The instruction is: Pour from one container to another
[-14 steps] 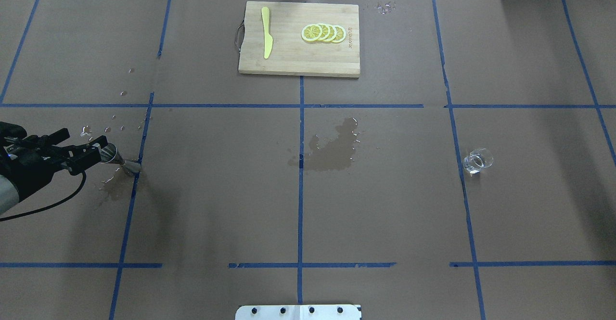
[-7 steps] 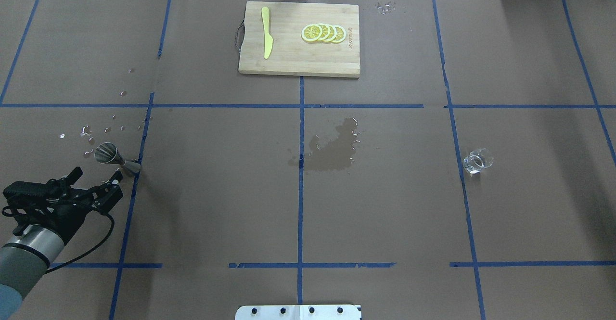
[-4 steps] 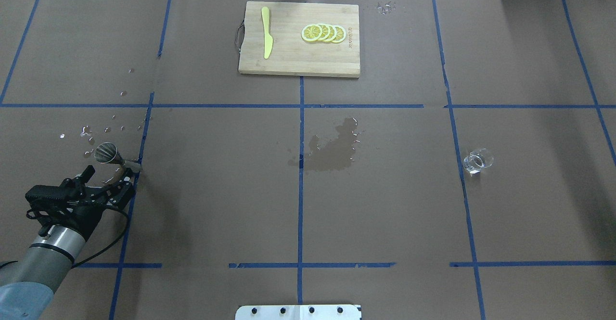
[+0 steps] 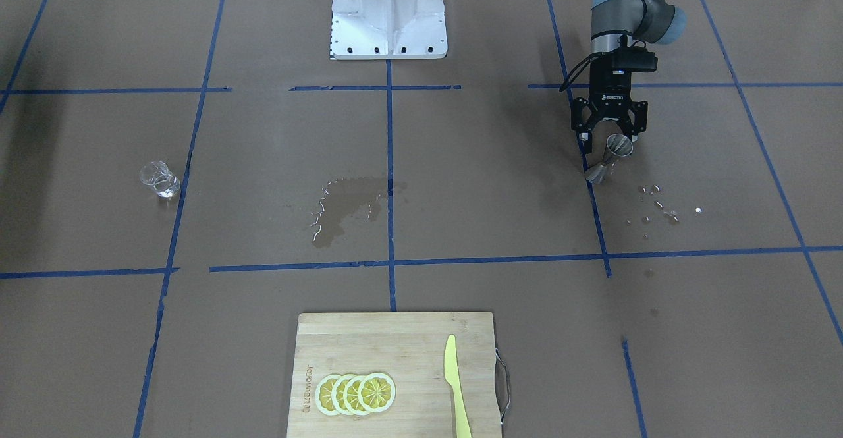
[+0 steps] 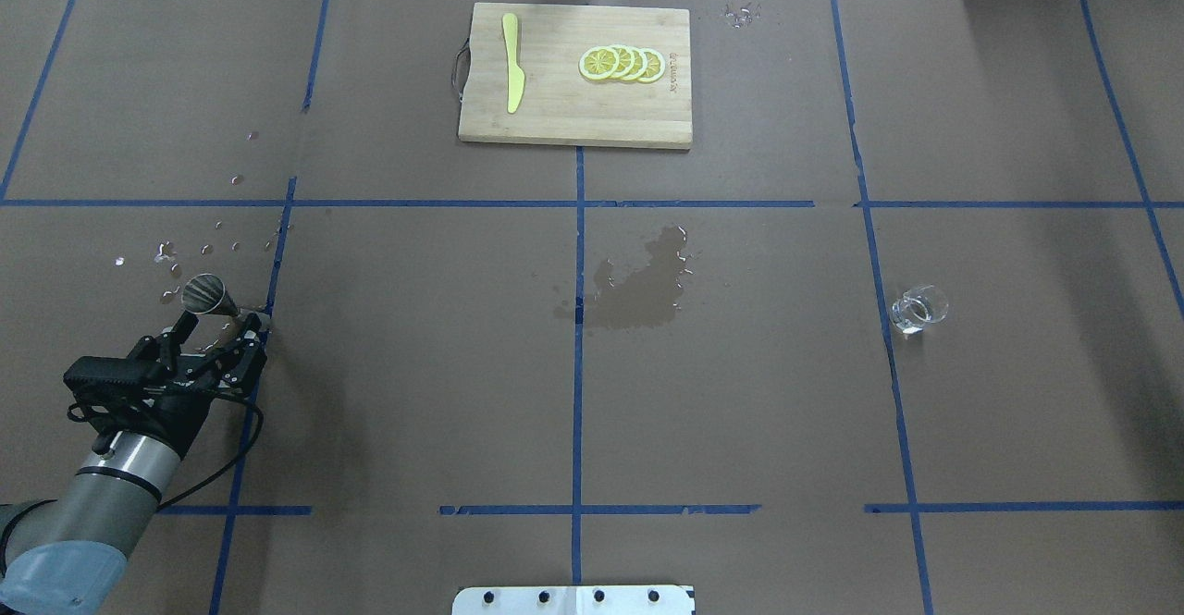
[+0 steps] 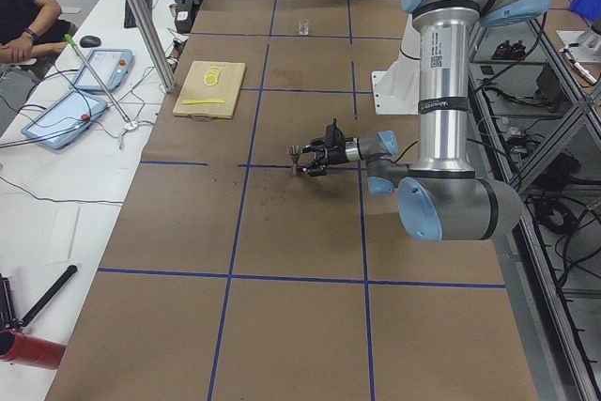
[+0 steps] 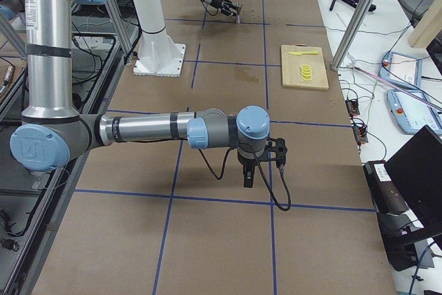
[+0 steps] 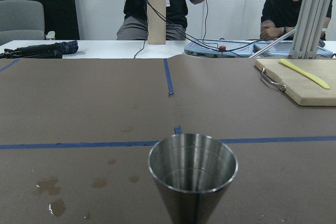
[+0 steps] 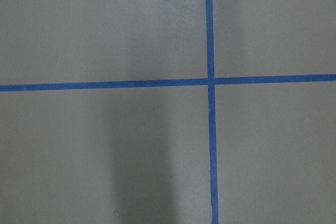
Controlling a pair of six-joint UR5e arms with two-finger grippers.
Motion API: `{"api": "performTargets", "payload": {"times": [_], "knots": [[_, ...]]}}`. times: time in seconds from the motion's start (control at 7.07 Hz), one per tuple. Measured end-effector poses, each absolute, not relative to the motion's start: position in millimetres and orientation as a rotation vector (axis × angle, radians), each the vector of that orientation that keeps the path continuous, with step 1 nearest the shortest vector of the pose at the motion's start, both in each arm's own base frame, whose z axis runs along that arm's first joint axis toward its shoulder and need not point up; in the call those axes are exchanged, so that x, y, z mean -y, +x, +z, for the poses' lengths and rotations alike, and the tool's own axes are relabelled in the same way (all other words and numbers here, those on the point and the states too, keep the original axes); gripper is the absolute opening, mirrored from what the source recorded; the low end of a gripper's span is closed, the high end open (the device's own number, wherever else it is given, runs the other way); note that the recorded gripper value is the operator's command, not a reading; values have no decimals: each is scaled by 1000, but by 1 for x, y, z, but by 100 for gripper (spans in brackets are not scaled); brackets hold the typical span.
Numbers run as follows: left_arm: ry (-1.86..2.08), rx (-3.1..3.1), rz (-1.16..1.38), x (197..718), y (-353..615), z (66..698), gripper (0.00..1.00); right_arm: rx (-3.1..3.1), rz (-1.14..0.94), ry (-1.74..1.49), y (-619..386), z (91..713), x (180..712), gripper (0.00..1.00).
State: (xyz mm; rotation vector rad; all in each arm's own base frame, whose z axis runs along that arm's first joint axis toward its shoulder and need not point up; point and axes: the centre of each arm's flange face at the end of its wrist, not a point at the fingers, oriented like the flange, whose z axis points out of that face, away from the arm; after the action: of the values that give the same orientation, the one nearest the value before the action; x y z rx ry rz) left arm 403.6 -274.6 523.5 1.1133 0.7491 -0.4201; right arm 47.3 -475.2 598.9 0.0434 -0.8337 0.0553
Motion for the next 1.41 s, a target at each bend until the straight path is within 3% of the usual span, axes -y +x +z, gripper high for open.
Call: {"api": "performTargets", "payload": {"times": [0.99, 1.27, 1.41], "knots": [[1127, -702, -424, 290, 413, 539, 75, 834, 52, 51, 47, 595, 478, 100], [1130, -706, -431, 293, 416, 535, 64, 834, 51, 52, 47, 595, 478, 100], [1130, -707, -433, 293, 418, 535, 52, 834, 51, 52, 47, 595, 478, 100]]}}
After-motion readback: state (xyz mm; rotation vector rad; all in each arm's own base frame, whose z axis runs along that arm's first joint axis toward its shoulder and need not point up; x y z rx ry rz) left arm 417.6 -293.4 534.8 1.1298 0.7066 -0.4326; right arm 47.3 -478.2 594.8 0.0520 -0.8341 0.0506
